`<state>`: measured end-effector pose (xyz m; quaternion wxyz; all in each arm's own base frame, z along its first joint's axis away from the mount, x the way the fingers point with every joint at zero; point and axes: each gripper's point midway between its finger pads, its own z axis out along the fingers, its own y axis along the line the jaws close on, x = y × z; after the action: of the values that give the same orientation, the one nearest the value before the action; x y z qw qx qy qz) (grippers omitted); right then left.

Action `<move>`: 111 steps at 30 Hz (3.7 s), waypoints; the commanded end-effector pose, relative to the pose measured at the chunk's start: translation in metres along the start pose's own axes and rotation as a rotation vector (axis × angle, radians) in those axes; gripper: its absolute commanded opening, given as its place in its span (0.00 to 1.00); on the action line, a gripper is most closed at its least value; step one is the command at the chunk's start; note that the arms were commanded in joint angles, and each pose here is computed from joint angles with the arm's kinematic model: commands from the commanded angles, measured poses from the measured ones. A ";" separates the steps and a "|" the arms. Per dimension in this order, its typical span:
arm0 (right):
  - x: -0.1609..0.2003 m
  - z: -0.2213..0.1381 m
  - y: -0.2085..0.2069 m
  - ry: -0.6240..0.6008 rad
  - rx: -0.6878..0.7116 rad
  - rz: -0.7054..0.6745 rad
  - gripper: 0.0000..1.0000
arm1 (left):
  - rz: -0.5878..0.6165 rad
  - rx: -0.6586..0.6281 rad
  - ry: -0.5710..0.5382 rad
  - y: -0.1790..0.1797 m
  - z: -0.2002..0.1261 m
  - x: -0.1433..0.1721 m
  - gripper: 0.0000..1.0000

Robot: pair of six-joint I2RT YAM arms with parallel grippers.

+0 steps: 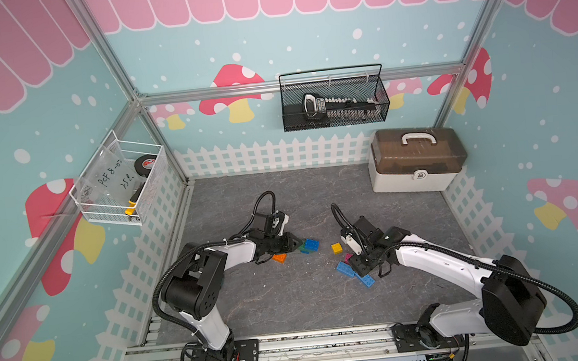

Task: Assemble a heart with lego
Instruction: Pick up the lego brick from the center of the board, then assemble the lego brick with the lego brick.

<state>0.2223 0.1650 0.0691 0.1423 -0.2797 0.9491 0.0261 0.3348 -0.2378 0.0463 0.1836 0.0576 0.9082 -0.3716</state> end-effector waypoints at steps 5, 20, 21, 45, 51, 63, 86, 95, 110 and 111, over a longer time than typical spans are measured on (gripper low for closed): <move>0.027 0.027 0.007 0.118 -0.036 0.064 0.58 | 0.011 -0.030 0.020 0.002 -0.002 0.006 0.30; 0.048 0.038 0.022 0.189 -0.053 0.050 0.31 | 0.011 -0.035 0.022 0.003 -0.002 0.006 0.30; 0.047 0.037 0.022 0.183 -0.053 0.048 0.29 | 0.012 -0.034 0.022 0.002 -0.002 0.006 0.30; -0.151 -0.021 0.065 -0.186 -0.228 -0.555 0.20 | 0.029 -0.043 0.029 0.005 0.001 0.006 0.28; -0.156 -0.002 0.073 -0.138 -0.274 -0.603 0.20 | 0.033 -0.036 0.033 0.004 0.002 0.005 0.26; -0.152 0.018 0.080 -0.073 -0.298 -0.613 0.20 | 0.035 -0.036 0.032 0.004 0.002 0.005 0.25; -0.129 0.052 0.083 0.117 -0.275 -0.631 0.22 | 0.035 -0.038 0.037 0.006 0.003 0.005 0.22; -0.120 0.074 0.082 0.198 -0.280 -0.616 0.22 | 0.028 -0.038 0.043 0.008 0.005 0.006 0.20; -0.110 0.094 0.076 0.295 -0.253 -0.588 0.23 | 0.030 -0.036 0.040 0.007 0.004 0.006 0.19; -0.113 0.091 0.077 0.279 -0.259 -0.579 0.26 | 0.030 -0.036 0.039 0.007 0.003 0.005 0.19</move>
<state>0.3148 0.3226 0.0820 0.0736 -0.5592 0.8197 0.1002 0.3368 -0.2389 0.0494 0.1893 0.0743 0.9080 -0.3664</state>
